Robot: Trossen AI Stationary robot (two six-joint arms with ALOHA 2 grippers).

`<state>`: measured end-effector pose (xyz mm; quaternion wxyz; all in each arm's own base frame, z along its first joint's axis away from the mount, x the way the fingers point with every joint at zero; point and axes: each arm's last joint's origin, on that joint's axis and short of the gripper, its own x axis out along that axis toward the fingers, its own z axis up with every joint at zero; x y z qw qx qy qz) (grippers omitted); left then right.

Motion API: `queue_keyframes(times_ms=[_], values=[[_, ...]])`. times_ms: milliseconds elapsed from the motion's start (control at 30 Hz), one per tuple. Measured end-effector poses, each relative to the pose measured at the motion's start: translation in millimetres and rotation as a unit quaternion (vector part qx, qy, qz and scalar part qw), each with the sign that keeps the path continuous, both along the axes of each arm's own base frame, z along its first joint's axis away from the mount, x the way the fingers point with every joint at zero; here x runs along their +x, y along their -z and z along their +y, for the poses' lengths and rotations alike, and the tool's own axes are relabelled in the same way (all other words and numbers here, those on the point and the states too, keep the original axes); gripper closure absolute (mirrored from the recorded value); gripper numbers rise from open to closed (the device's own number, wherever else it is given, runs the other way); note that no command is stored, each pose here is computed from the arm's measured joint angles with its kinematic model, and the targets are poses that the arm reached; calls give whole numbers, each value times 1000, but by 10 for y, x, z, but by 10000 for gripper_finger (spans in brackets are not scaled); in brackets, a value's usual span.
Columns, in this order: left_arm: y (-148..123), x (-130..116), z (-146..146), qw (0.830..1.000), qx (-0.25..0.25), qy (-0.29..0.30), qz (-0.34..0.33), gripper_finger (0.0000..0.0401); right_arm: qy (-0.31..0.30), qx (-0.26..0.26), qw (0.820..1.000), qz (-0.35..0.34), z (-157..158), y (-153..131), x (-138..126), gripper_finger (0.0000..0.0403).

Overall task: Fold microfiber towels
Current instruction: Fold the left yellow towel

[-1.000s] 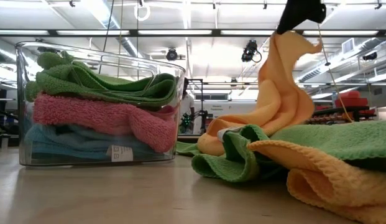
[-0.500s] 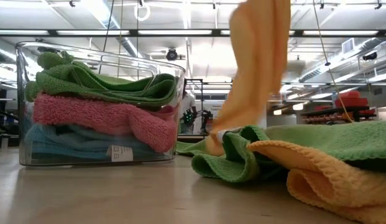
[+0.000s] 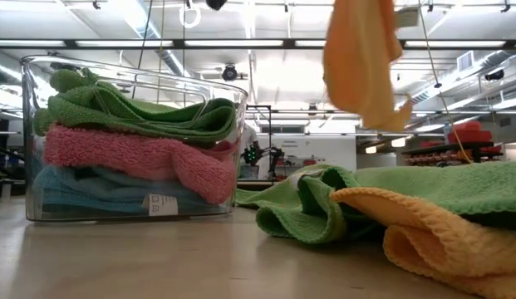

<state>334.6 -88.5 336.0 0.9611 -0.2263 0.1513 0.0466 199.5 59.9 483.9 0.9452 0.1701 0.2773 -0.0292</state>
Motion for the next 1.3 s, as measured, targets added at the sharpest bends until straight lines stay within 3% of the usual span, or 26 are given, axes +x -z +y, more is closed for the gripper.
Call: queue_keyframes(times_ms=[200,400,733,1000,1300], values=[[-74,42,87,999,-10,-13,-37,147,-83,-19,996,-2,130,-19,-49,400],[-94,61,151,999,-13,-23,-48,152,-104,-12,994,-1,226,-19,-86,400],[-110,56,82,998,-33,-16,-58,152,-69,-4,997,-29,249,-58,-44,400],[102,187,3,999,-12,-12,-28,158,-73,-9,996,-47,287,-66,39,400],[153,207,68,993,56,-105,-20,173,-73,-10,996,-44,293,-57,54,400]])
